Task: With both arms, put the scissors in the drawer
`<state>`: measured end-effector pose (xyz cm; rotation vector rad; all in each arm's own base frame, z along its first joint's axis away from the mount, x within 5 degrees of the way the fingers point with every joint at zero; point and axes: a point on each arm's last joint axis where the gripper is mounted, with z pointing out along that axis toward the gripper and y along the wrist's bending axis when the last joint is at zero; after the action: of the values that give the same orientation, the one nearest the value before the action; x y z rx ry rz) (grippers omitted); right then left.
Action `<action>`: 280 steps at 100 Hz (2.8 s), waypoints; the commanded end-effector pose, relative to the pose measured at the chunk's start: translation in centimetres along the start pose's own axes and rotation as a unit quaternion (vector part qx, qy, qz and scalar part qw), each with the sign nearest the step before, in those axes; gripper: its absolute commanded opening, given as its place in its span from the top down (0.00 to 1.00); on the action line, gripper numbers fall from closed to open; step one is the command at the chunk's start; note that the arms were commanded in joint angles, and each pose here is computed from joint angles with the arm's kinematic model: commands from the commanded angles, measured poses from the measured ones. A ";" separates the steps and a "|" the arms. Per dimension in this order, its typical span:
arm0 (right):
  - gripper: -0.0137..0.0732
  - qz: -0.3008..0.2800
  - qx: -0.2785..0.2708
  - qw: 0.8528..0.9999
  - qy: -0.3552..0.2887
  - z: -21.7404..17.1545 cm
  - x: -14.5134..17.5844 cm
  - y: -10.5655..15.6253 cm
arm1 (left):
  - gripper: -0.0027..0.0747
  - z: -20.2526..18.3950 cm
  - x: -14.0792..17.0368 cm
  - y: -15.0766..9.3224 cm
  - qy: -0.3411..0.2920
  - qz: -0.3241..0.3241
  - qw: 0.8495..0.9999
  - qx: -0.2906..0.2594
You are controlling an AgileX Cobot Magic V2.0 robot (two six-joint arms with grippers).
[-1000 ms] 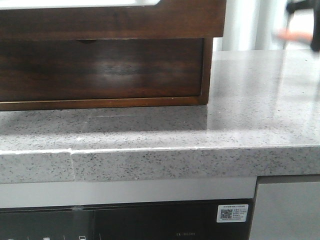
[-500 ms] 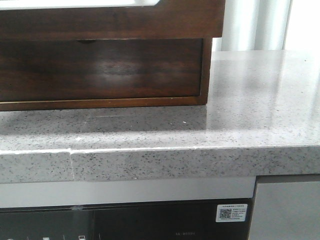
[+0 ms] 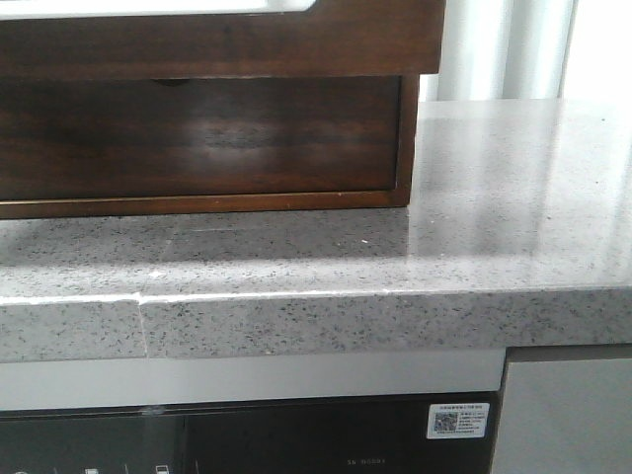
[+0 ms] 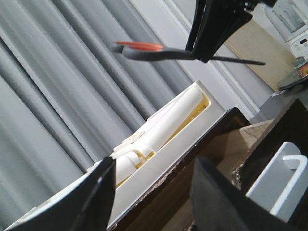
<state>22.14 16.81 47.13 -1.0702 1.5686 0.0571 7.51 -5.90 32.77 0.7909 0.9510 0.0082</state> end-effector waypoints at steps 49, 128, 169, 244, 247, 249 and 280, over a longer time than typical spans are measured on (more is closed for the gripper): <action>0.99 -0.060 -0.043 0.997 -0.020 7.1 -0.7 3.7 | 0.56 0.2 -1.2 0.6 -0.039 -0.020 0.999 -0.012; 0.97 -0.063 -0.060 0.996 0.007 9.7 0.4 4.6 | 0.56 0.2 -1.2 0.6 -0.039 -0.020 0.999 -0.012; 0.66 -0.062 -0.048 0.997 -0.013 9.7 0.1 4.4 | 0.56 0.2 -1.2 0.6 -0.039 -0.020 0.999 -0.012; 0.99 -0.004 -0.020 0.995 -0.095 2.4 -3.0 2.2 | 0.60 0.2 -1.2 0.8 -0.040 -0.043 0.998 -0.023; 0.99 -0.001 -0.024 0.995 -0.092 2.0 -2.9 2.2 | 0.62 0.2 -1.2 1.0 -0.039 -0.056 0.997 -0.028; 0.99 0.001 -0.027 0.996 -0.090 1.7 -3.0 2.2 | 0.64 0.2 -1.2 1.0 -0.039 -0.063 0.997 -0.031; 0.98 0.022 -0.053 0.996 -0.062 -2.4 -2.5 2.1 | 0.96 -0.9 -1.9 1.5 -0.058 -0.074 0.994 -0.052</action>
<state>20.41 19.80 46.17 -1.1732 1.5773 0.2160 6.94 -5.20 33.29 0.6813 0.9622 -0.0574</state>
